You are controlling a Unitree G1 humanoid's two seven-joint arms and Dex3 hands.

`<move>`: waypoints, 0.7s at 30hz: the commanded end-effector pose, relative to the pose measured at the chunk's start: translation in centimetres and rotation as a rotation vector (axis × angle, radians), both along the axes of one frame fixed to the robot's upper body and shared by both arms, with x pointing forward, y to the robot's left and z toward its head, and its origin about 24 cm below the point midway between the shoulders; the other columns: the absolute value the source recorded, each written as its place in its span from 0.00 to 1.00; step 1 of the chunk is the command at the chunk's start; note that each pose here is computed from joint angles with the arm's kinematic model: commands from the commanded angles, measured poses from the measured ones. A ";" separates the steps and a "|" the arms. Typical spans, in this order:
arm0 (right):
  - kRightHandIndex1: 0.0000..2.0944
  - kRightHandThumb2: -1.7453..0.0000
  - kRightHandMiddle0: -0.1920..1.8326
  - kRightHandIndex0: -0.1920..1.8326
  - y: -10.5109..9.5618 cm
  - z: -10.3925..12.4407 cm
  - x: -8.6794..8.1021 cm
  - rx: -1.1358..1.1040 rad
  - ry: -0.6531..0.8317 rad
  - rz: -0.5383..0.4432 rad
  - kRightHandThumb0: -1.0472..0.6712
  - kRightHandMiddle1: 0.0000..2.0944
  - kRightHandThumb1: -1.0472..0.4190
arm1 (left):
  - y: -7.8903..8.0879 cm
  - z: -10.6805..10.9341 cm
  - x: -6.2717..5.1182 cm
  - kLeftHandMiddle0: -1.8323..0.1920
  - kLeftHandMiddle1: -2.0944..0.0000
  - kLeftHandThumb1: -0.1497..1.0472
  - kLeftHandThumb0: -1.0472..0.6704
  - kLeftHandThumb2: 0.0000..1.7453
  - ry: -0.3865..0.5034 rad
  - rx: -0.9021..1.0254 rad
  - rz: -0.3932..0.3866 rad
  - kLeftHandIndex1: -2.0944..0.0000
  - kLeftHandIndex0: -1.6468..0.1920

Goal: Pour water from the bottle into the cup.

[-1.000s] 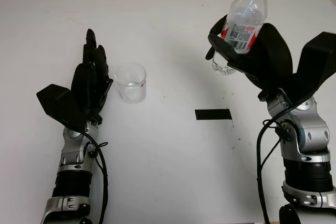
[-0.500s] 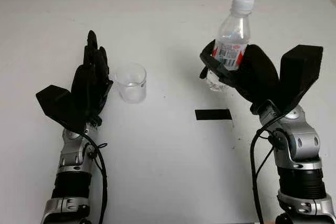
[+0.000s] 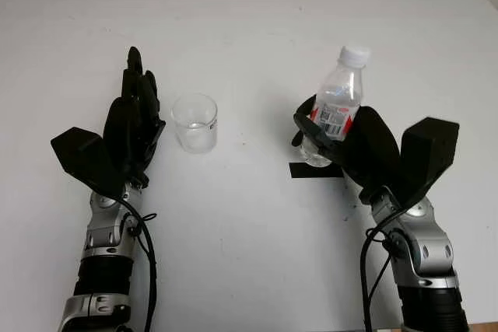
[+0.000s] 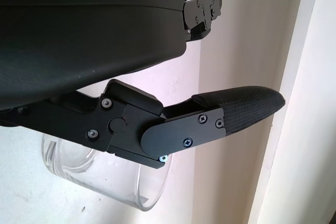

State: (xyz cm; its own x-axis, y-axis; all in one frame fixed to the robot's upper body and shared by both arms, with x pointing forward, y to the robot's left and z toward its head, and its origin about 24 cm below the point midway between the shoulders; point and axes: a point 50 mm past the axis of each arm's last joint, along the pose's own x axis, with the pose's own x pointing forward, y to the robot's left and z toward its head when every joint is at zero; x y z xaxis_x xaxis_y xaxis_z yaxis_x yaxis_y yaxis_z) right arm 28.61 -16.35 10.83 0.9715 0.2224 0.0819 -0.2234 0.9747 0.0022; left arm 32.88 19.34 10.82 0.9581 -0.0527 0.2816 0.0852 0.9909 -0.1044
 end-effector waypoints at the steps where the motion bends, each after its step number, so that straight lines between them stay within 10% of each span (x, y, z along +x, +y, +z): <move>1: 1.00 0.75 0.60 0.80 0.1 -0.1 -0.5 -0.001 -0.037 -0.001 0.36 1.00 0.00 | 0.3 0.1 -0.2 1.00 1.00 1.00 0.13 0.40 -0.010 0.002 0.002 1.00 1.00; 21: 1.00 0.77 0.57 0.72 1.2 -0.9 0.4 -0.077 -0.099 -0.061 0.34 1.00 0.00 | 0.4 0.2 -0.1 1.00 1.00 1.00 0.13 0.41 -0.011 0.017 -0.016 1.00 1.00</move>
State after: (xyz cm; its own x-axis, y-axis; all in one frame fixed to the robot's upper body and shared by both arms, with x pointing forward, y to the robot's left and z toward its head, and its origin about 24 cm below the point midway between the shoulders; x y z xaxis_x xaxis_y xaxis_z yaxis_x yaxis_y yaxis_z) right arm 28.72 -15.35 9.24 0.9774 0.1689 0.1272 -0.1584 0.9834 -0.0886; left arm 32.87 19.49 10.79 0.9571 -0.0720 0.2805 0.1023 0.9902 -0.0946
